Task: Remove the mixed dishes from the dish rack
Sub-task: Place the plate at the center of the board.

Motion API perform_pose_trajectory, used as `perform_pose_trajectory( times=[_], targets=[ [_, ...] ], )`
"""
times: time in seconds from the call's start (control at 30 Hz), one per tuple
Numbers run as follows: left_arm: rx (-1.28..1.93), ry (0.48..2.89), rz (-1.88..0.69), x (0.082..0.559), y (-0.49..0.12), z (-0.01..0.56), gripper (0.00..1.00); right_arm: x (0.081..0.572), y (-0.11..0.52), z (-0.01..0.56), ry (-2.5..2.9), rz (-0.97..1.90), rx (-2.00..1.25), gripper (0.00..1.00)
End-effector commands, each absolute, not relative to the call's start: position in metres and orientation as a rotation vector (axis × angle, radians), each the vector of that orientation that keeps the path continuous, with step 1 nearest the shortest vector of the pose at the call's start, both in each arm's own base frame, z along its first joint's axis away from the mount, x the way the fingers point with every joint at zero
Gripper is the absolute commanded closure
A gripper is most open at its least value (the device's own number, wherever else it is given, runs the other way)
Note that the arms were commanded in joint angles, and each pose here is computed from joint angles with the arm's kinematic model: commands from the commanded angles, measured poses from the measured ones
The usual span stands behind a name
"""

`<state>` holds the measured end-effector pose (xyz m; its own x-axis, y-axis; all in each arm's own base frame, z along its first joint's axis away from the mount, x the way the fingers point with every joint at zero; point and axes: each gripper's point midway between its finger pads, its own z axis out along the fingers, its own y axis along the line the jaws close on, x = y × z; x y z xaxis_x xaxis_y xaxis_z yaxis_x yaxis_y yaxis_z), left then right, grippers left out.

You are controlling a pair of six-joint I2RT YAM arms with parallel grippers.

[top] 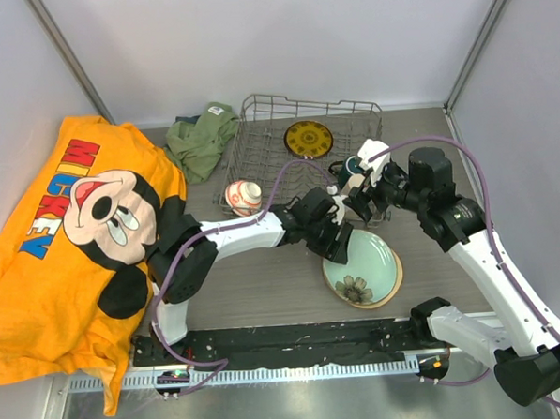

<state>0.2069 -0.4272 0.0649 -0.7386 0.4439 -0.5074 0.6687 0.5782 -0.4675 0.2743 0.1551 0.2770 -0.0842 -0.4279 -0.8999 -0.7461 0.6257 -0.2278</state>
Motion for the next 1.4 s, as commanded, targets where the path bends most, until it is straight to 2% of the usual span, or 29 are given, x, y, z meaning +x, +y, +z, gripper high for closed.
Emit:
perform_pose_trajectory(
  times=[0.0,0.13,0.3,0.93,1.37],
  targets=[
    [0.922,2.433,-0.835,0.224,-0.424,0.072,0.38,0.275,0.157,0.281,1.684,0.354,-0.966,0.19],
    [0.933,2.431,-0.769,0.230,-0.420,0.066,0.38,0.274,0.156,0.277,1.691,0.351,-0.970,0.19],
    [0.939,2.427,-0.740,0.233,-0.418,0.063,0.33,0.274,0.156,0.272,1.699,0.354,-0.979,0.19],
    [1.039,2.345,-0.675,0.224,-0.428,0.074,0.32,0.275,0.155,0.262,1.706,0.345,-0.981,0.19],
    [1.090,2.252,-0.625,0.225,-0.432,0.098,0.31,0.305,0.142,0.277,1.737,0.225,-0.851,0.19]
  ],
)
